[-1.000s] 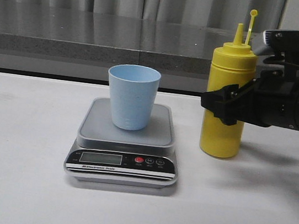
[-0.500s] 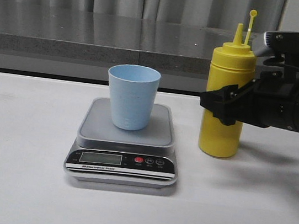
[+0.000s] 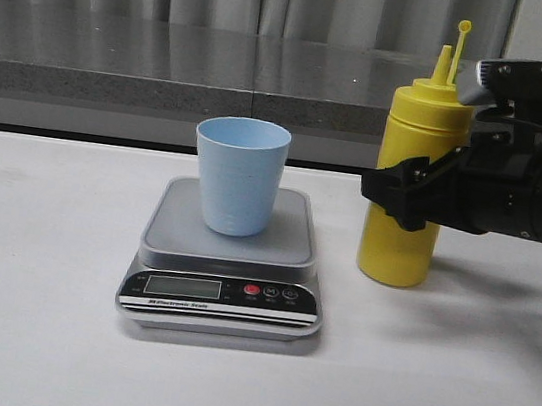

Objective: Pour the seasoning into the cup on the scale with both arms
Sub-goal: 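Lower the upright bottle back onto the table beside the scale, then open the right gripper and withdraw it from the bottle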

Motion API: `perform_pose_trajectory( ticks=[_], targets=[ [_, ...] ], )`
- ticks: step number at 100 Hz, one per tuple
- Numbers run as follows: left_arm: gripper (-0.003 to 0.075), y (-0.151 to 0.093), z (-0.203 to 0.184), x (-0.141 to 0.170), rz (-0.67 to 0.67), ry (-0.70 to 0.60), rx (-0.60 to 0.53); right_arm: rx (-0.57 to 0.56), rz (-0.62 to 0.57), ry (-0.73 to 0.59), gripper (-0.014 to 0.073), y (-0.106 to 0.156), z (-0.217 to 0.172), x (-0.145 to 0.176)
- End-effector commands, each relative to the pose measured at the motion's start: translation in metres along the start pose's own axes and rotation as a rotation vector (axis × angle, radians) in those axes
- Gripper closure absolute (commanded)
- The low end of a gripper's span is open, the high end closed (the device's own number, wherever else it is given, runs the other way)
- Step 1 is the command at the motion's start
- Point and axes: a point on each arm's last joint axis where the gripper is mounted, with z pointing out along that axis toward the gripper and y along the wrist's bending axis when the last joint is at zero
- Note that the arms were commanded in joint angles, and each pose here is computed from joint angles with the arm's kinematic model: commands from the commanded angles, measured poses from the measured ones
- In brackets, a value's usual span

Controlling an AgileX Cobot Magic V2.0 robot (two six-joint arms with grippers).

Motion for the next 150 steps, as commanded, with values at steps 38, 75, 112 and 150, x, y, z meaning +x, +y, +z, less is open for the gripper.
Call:
perform_pose_trajectory(
  ticks=[38,75,112,150],
  targets=[
    [0.0738,0.001,-0.001,-0.015,-0.006,-0.102,-0.005,-0.011,-0.027,-0.121,0.0019,0.001,-0.001,-0.022],
    [0.0738,0.001,-0.001,-0.015,-0.006,-0.102,-0.005,-0.011,-0.027,-0.127,0.0019,0.001,-0.002,-0.023],
    [0.0738,0.001,-0.001,-0.015,-0.006,-0.102,-0.005,0.020,-0.007,-0.141,0.0019,0.001,-0.026,-0.024],
    [0.0738,0.001,-0.001,-0.015,-0.006,-0.102,-0.005,0.032,0.011,-0.147,0.0019,0.009,-0.048,-0.023]
  ],
)
